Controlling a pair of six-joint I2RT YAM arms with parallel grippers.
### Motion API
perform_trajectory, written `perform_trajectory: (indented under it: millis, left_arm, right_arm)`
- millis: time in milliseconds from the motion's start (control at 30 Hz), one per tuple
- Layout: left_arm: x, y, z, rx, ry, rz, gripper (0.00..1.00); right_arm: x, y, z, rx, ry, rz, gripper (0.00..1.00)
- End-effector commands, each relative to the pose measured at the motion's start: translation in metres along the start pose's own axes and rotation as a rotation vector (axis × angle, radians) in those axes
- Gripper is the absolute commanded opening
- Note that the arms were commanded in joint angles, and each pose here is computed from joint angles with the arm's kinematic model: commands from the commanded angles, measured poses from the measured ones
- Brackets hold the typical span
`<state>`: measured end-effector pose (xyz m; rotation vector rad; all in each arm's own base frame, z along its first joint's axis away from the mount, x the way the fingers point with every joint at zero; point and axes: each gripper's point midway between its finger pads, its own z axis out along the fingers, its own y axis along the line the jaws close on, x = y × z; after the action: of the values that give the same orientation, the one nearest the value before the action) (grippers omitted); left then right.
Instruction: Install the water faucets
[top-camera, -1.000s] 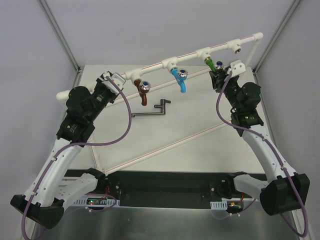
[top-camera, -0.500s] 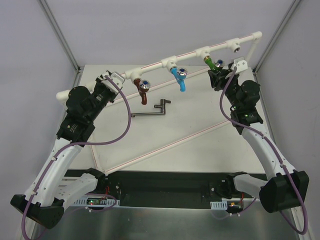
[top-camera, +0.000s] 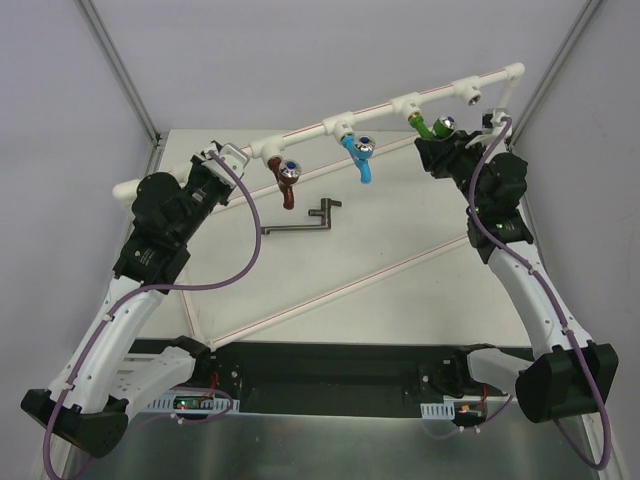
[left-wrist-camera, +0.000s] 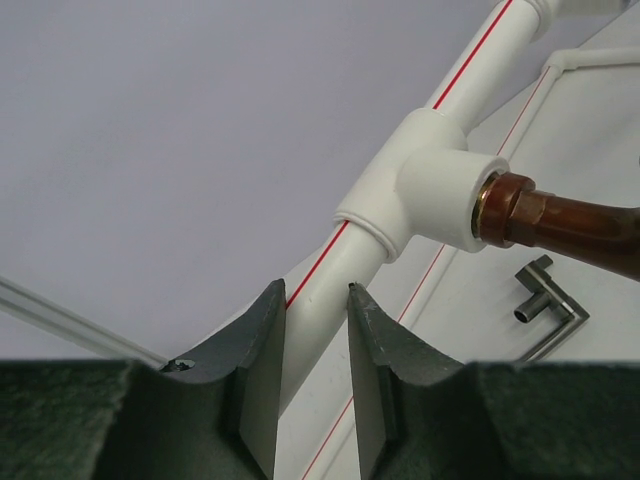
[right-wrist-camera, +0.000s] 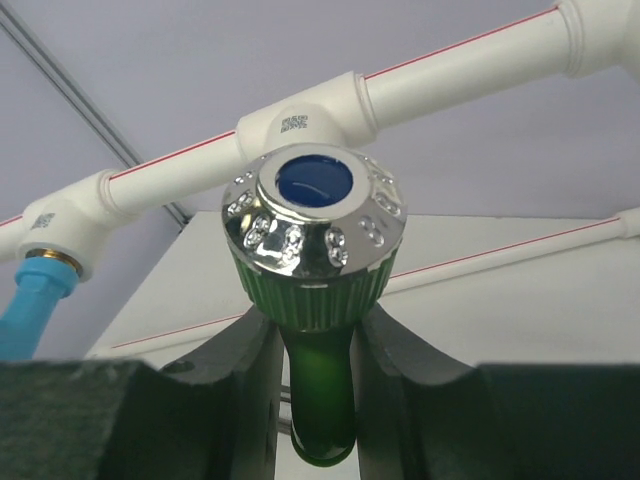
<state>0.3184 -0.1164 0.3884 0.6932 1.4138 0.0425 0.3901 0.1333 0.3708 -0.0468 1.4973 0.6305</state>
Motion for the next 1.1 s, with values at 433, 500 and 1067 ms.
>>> perform_trajectory:
  millis: [433,500,1067]
  left_arm:
    - [0.067,-0.021,-0.005,0.046,0.237,-0.046,0.0]
    - [0.067,-0.021,-0.004,0.047,0.236,-0.046,0.0]
    - [0.068,-0.021,-0.005,0.047,0.238,-0.044,0.0]
  right_arm:
    - [-0.025,0.012,0.009,0.008,-0.001,0.475,0.02]
    - [-0.023,0.012,0.01,0.015,0.003,0.535,0.02]
    - [-0.032,0.02,0.015,-0.051,0.002,0.833,0.02]
